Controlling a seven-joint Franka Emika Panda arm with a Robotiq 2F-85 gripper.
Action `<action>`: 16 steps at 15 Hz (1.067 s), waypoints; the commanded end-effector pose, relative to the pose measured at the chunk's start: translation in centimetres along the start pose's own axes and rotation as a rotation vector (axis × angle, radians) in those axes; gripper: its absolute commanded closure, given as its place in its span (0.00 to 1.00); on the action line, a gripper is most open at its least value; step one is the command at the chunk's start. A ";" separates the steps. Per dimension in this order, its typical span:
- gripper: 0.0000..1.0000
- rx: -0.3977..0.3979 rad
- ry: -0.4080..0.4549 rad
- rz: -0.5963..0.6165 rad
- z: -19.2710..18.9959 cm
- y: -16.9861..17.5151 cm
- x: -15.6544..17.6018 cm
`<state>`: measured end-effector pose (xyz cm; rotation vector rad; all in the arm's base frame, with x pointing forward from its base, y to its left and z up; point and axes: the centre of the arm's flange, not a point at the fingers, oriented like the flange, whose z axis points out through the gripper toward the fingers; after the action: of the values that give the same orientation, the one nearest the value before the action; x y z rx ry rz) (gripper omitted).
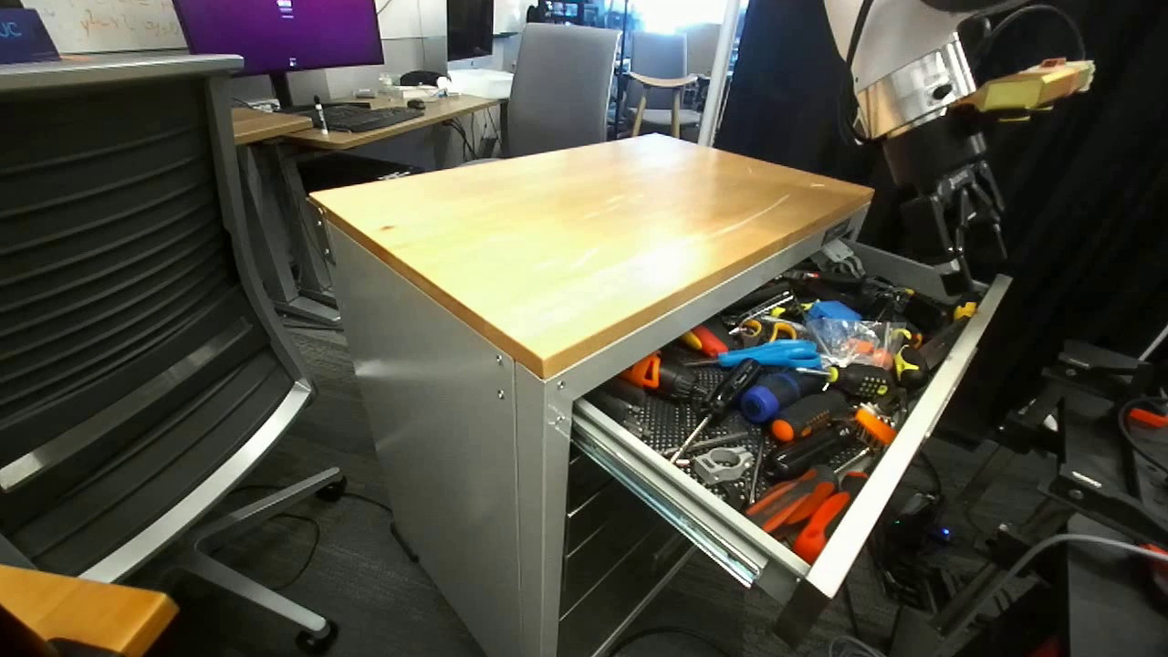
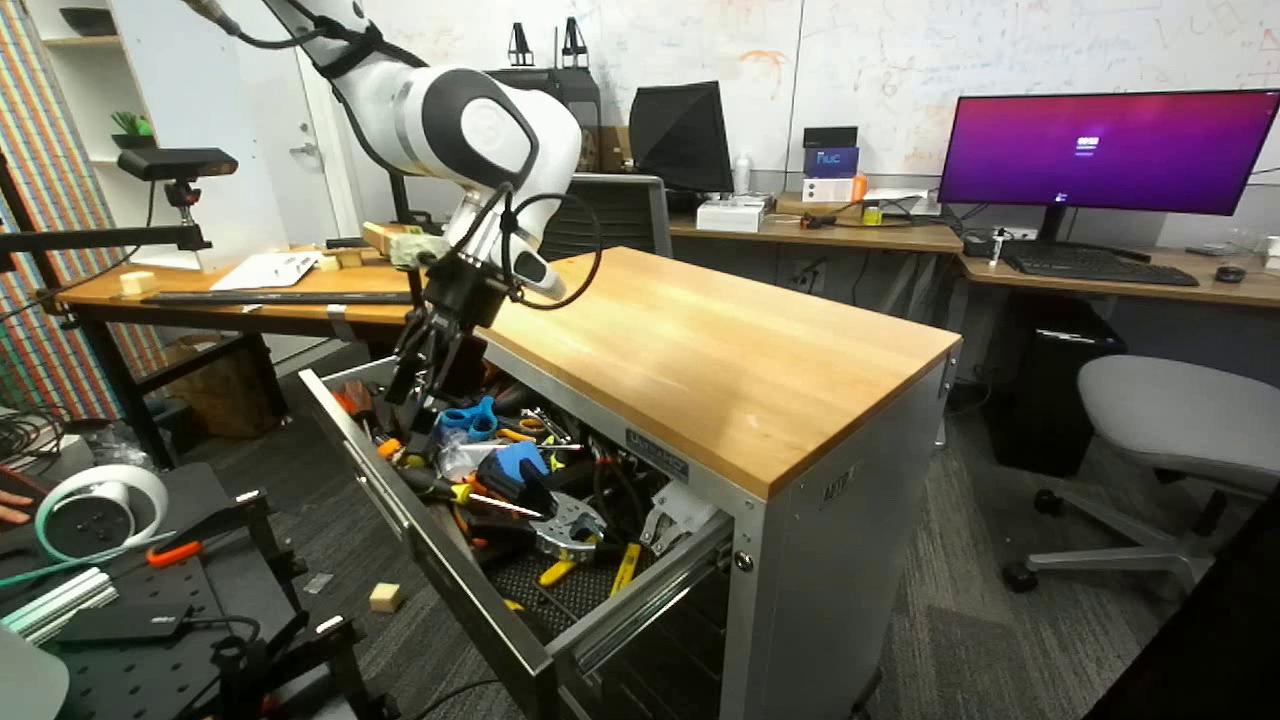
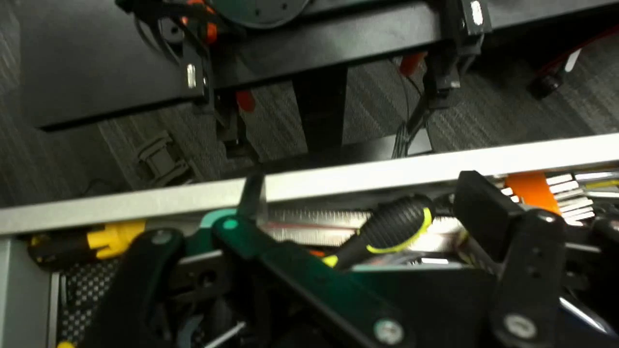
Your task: Put the screwdriver into the open drawer then close the drawer.
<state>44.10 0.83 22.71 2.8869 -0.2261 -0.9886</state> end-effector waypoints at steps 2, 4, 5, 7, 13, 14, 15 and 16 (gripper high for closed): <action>0.00 0.034 -0.121 0.012 4.1 2.3 -1.4; 0.25 0.019 -0.134 0.018 5.3 2.4 -1.2; 0.27 0.008 -0.121 0.025 5.8 2.1 -1.2; 0.44 -0.013 -0.077 0.041 6.2 1.6 -1.2; 0.91 -0.021 -0.064 0.064 8.3 0.4 -0.6; 0.97 -0.026 -0.064 0.067 8.8 0.2 -0.6; 1.00 -0.035 -0.065 0.068 9.3 0.1 -0.4; 1.00 -0.038 -0.068 0.076 9.7 0.0 0.0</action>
<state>38.87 -0.07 16.58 2.8122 -0.2964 -1.0910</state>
